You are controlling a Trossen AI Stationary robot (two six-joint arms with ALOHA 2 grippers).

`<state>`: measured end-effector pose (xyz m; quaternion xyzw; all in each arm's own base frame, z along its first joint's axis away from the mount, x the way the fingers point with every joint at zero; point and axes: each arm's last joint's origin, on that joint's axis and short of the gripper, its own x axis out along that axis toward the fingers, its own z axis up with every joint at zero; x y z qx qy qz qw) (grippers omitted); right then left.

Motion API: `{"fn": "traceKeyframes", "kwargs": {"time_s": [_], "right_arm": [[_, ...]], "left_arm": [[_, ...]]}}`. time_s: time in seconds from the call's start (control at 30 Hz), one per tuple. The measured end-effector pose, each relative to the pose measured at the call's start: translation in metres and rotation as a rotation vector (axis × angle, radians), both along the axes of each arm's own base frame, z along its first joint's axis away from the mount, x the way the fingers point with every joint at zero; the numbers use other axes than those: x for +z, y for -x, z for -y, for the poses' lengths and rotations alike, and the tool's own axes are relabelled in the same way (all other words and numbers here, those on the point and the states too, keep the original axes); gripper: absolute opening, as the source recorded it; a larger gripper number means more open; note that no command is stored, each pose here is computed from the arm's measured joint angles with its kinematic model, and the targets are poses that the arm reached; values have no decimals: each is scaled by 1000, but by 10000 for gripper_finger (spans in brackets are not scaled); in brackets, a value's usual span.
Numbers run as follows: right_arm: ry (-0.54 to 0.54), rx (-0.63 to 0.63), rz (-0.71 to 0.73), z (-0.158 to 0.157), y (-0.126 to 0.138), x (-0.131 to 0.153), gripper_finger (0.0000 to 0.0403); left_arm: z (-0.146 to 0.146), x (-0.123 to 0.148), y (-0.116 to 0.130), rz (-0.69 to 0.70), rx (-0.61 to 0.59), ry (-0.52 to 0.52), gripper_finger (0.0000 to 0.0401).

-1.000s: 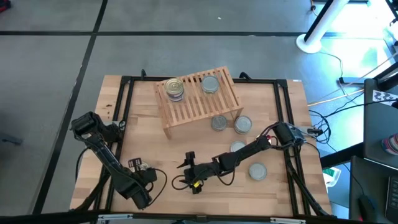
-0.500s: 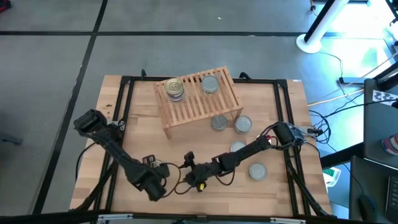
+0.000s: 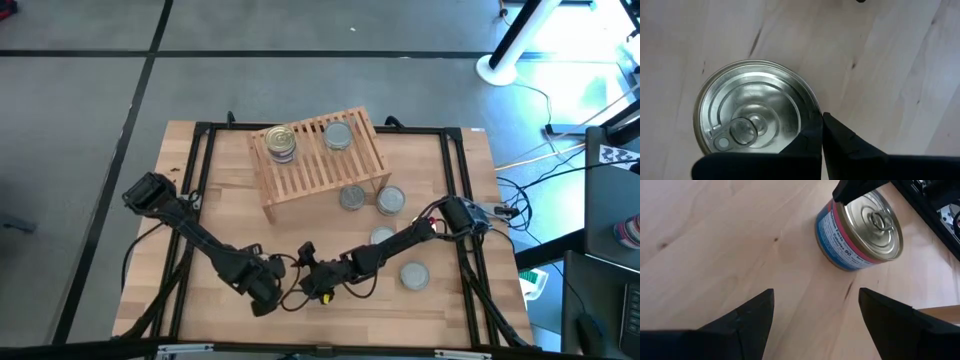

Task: Stack canned seafood by type on shelf
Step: Put the blue tuna can on the shelf aligned with the other blue tuna can

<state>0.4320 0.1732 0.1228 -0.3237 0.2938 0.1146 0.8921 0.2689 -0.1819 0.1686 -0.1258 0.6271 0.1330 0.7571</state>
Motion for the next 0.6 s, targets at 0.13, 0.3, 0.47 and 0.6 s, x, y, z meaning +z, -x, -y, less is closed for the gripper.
{"fn": "traceKeyframes", "kwargs": {"time_s": [0.13,0.3,0.47,0.6], "right_arm": [[-1,0,0,0,0,0,289],[0,3,9,0,-1,1,289],[54,28,22,0,-1,2,289],[73,6,65,0,-3,5,289]], "left_arm": [[-3,0,-2,-15,9,19,0],[-5,0,-3,-19,18,26,0],[-7,1,-5,-7,22,30,0],[-7,5,-5,14,28,38,0]]}}
